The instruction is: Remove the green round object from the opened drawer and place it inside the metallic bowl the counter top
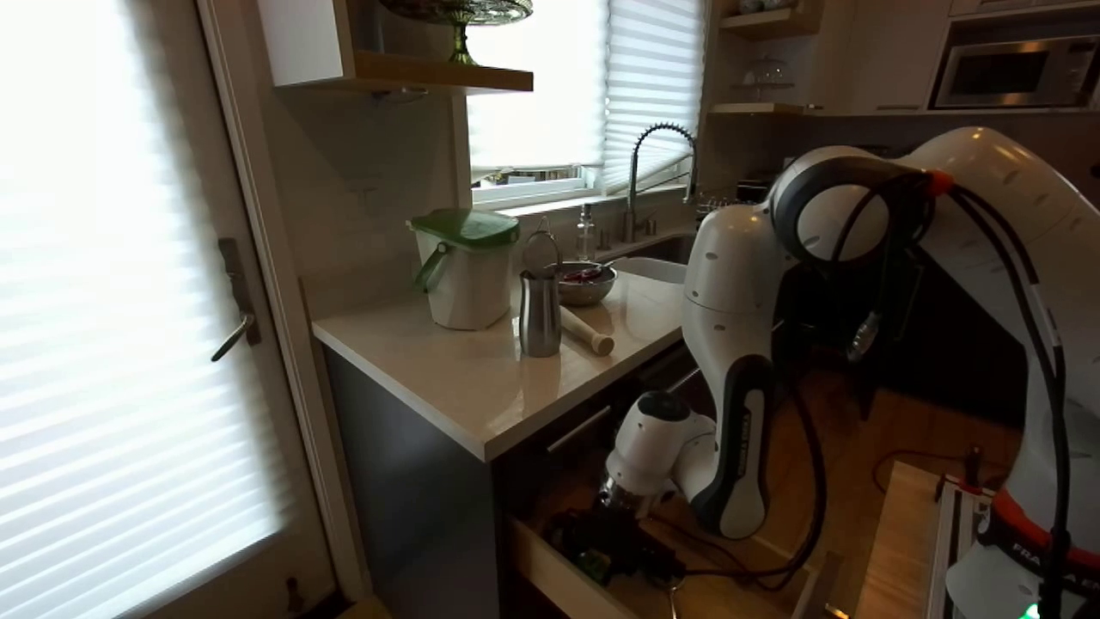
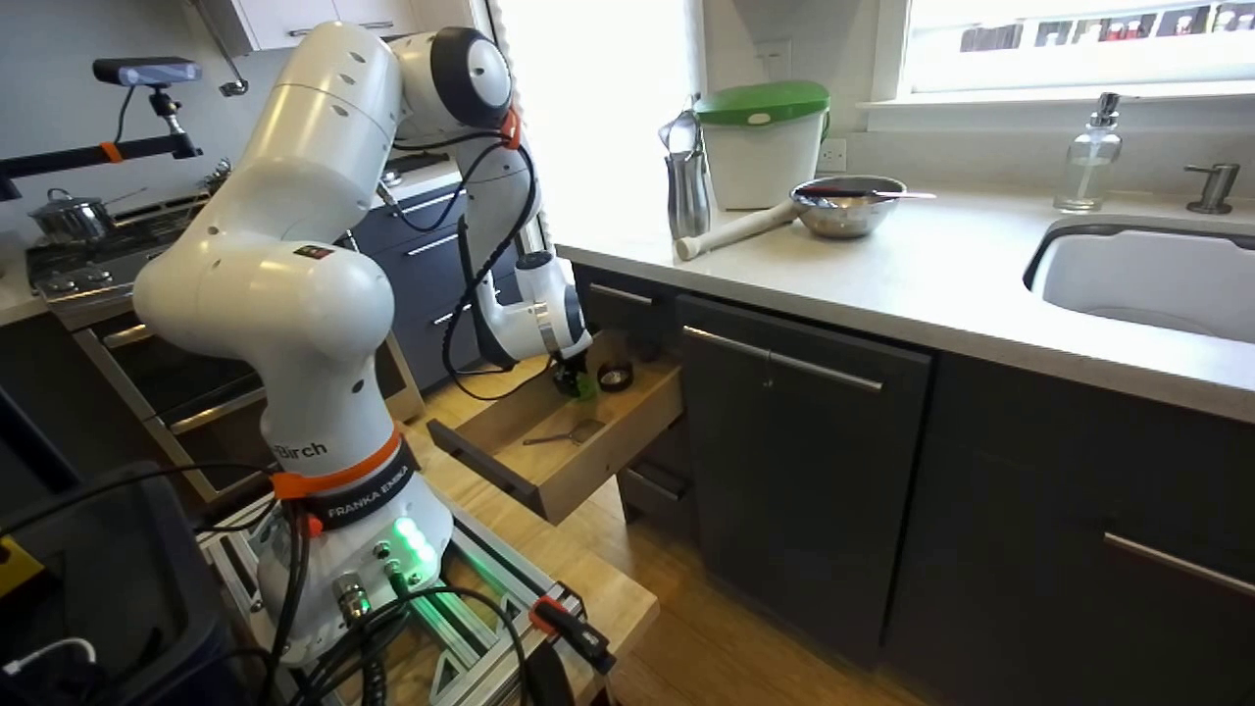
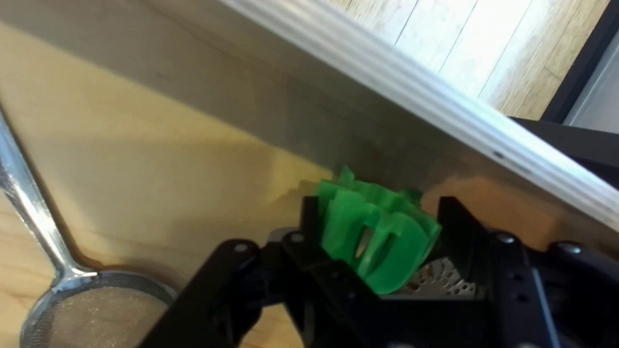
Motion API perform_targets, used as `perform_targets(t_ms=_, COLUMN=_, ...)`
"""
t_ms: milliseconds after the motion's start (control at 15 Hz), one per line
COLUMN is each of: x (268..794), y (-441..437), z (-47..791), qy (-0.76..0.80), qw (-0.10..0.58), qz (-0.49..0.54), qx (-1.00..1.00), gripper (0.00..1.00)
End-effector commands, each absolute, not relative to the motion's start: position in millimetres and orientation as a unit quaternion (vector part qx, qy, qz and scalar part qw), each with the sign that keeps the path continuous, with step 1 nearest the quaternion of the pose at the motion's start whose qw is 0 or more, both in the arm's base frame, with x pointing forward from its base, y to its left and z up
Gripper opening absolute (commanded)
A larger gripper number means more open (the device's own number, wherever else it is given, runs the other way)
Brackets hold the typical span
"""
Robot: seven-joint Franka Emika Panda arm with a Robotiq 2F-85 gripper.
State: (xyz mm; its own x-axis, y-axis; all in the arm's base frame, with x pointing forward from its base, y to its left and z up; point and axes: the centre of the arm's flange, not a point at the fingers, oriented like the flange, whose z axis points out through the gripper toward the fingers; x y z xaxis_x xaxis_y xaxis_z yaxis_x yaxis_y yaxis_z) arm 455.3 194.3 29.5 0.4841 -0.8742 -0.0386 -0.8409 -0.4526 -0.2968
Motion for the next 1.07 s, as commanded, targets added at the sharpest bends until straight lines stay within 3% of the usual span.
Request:
perform_targets(t_ms=0, x=440.8, y=193.7, z=42.5, qy=0.501, qw=0.133, qz=-0.059, qx=-0.853, gripper=0.38)
perform_targets(t_ms=333, x=393.1, y=162.2, z=115.8, qy=0.464, qw=0.090, qz=-0.060, qx=-0.879, gripper=0.38)
perform_targets(t_ms=533, x=375.4, y=148.2, z=162.9, qy=0.453, qw=0.105, qz=-0.072, qx=-0.882, gripper=0.38)
perform_targets(t_ms=1000, x=373.2, y=117.8, z=276.2, qy=0.487, qw=0.222, qz=-0.192, qx=-0.823, gripper=0.38)
